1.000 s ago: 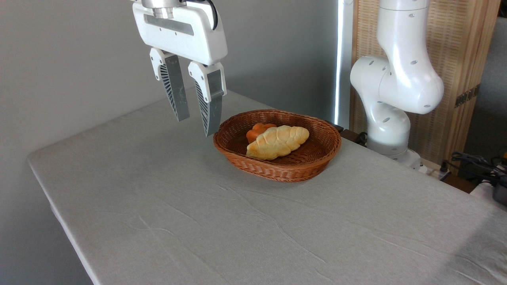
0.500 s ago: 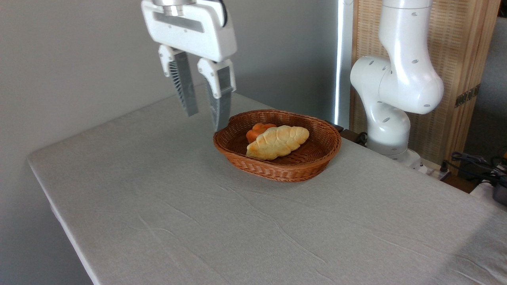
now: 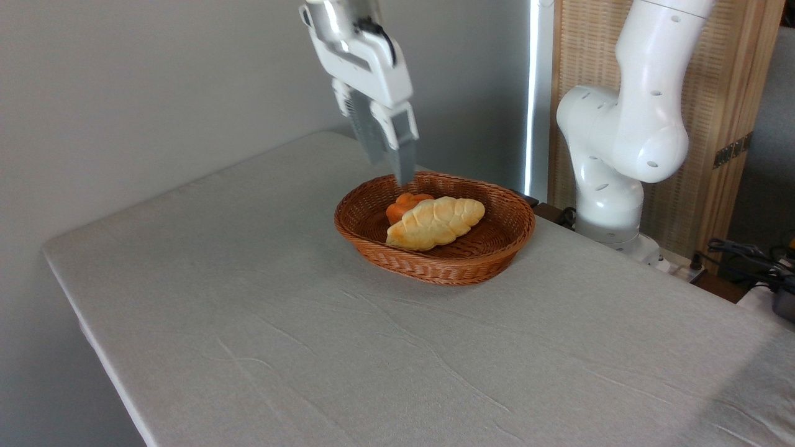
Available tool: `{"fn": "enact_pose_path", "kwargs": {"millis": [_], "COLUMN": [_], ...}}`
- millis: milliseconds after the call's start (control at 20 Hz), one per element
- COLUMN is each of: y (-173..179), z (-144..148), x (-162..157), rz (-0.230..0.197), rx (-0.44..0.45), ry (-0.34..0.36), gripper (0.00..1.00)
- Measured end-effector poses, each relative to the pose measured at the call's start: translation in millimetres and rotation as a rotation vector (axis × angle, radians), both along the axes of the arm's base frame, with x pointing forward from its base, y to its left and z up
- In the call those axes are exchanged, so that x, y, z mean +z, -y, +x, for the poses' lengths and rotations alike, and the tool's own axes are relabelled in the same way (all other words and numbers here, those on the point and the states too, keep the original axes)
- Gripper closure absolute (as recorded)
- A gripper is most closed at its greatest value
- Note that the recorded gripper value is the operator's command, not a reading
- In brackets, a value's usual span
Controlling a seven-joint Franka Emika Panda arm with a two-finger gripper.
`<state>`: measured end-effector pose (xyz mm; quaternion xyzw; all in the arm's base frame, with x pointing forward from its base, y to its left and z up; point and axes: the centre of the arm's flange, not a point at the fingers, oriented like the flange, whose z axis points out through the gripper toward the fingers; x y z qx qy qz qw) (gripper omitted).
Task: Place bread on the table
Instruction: 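Lower the gripper fingers around the braided bread roll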
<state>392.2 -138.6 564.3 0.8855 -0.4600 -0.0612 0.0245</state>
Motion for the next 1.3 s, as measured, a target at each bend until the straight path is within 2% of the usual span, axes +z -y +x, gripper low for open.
{"fn": "enact_pose_path", "kwargs": {"millis": [200,350,600,1000,1300], "y": [-1,-7,-11,-9,-6], "z": [-24,-31,-34,-33,-36], "x": [-46,-74,-108,-127,-139], "rz": [0.027,0.037,0.038,0.040,0.050], "rx": [-0.026,-0.035,-0.038,-0.042,-0.050], "ry": [-0.075,-0.124,-0.142,-0.144,-0.172], "gripper": [0.00,0.00,0.00,0.02,0.00]}}
